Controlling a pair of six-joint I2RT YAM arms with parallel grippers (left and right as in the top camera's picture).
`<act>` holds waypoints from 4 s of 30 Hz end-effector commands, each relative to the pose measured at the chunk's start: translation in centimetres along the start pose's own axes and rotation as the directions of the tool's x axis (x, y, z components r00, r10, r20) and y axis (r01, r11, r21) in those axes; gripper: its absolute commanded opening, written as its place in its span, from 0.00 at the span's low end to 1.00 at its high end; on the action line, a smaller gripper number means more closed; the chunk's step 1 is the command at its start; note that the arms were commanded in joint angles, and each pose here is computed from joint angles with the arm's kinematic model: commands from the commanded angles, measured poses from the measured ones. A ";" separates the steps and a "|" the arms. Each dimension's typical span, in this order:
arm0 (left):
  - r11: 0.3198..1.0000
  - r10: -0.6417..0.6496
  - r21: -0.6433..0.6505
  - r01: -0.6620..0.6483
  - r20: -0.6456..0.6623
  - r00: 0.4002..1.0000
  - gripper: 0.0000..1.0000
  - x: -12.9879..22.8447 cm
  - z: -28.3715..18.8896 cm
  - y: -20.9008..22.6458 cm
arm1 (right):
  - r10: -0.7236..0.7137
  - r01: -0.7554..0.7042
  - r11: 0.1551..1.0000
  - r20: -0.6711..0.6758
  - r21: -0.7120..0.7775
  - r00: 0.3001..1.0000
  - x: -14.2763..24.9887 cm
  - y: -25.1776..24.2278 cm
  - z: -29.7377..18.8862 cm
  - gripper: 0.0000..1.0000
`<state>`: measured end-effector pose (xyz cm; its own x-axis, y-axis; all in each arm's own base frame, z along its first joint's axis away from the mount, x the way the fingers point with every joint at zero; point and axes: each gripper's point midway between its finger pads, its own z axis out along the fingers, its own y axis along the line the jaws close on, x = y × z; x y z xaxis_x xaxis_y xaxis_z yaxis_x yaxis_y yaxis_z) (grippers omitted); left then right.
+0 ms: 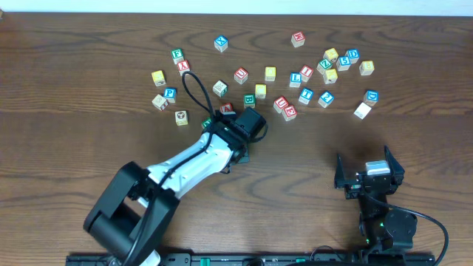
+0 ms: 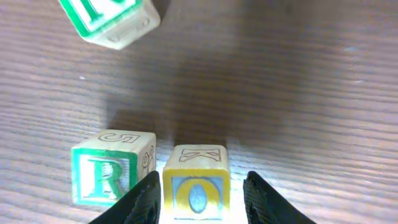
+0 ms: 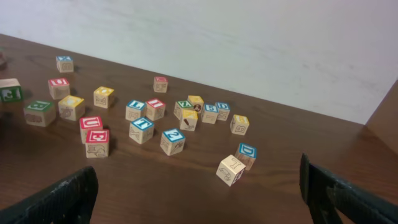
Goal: Spell out ROBOT
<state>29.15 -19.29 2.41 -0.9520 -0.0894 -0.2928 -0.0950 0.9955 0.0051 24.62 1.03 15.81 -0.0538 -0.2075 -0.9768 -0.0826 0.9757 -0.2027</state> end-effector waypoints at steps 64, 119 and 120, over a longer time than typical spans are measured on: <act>0.956 0.111 0.231 -0.181 0.287 0.951 0.84 -3.3 -14.6 0.4 | 0.016 -0.016 1.000 -0.002 0.007 1.000 0.1 -0.1 0.0 0.99; 0.971 -0.080 0.236 0.027 0.219 0.972 0.99 -8.8 -12.7 16.7 | 0.016 -0.016 1.000 -0.002 0.007 1.000 0.1 -0.1 0.0 0.99; 0.967 -0.036 0.254 -0.024 0.230 0.973 0.97 -8.8 -12.8 16.1 | 0.016 -0.016 1.000 -0.002 0.007 1.000 0.1 -0.1 0.0 0.99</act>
<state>31.89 -1.49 15.80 -0.8669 -0.1851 -0.4628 -0.1057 0.9757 -0.1922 24.62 1.03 15.81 -0.0538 -0.2071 -0.9768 -0.0826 0.9758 -0.2024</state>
